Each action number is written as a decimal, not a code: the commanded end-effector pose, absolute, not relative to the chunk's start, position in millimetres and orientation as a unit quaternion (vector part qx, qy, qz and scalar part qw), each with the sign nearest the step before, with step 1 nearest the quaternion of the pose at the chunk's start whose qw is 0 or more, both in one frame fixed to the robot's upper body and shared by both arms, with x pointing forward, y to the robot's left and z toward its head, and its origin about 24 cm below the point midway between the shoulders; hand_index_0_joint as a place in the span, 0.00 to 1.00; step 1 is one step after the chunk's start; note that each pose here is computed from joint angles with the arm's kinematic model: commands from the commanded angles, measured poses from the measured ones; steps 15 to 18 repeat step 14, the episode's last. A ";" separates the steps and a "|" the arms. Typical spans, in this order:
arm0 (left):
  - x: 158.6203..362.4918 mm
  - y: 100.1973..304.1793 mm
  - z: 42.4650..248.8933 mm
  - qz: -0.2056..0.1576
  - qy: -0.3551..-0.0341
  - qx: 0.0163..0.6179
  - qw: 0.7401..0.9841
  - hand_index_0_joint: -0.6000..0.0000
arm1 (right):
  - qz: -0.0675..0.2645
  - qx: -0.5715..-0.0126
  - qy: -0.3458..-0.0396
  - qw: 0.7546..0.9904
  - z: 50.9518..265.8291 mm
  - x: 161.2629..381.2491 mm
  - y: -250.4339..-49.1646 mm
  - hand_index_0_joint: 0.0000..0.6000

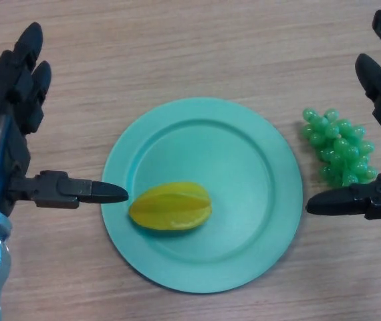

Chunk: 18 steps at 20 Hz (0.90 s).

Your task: Pick up the yellow starfruit and place it on the plate

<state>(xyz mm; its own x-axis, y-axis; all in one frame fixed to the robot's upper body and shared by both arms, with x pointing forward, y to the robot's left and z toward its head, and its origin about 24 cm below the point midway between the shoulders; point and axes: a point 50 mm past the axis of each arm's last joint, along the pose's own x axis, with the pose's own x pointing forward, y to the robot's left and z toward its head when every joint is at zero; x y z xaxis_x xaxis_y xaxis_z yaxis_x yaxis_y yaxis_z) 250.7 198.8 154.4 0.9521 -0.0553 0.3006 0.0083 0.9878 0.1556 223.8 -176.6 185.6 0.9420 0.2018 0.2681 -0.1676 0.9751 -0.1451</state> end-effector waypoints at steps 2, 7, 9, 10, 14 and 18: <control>236.1 213.0 190.5 0.011 -0.273 0.084 0.958 1.00 | 0.093 -0.082 -0.230 0.965 210.1 214.0 -173.7 0.00; 237.9 213.0 192.0 0.014 -0.272 0.080 0.959 1.00 | 0.094 -0.089 -0.238 0.963 212.2 213.4 -175.3 0.00; 240.1 214.2 195.1 0.012 -0.274 0.084 0.958 1.00 | 0.095 -0.086 -0.238 0.963 211.1 214.1 -175.0 0.00; 241.1 213.9 195.5 0.014 -0.276 0.086 0.957 1.00 | 0.095 -0.085 -0.239 0.963 211.8 214.0 -175.5 0.00; 244.9 210.1 194.8 0.007 -0.282 0.086 0.956 1.00 | 0.088 -0.093 -0.244 0.961 212.1 216.6 -178.3 0.00; 244.9 210.1 194.8 0.007 -0.282 0.086 0.956 1.00 | 0.088 -0.093 -0.244 0.961 212.1 216.6 -178.3 0.00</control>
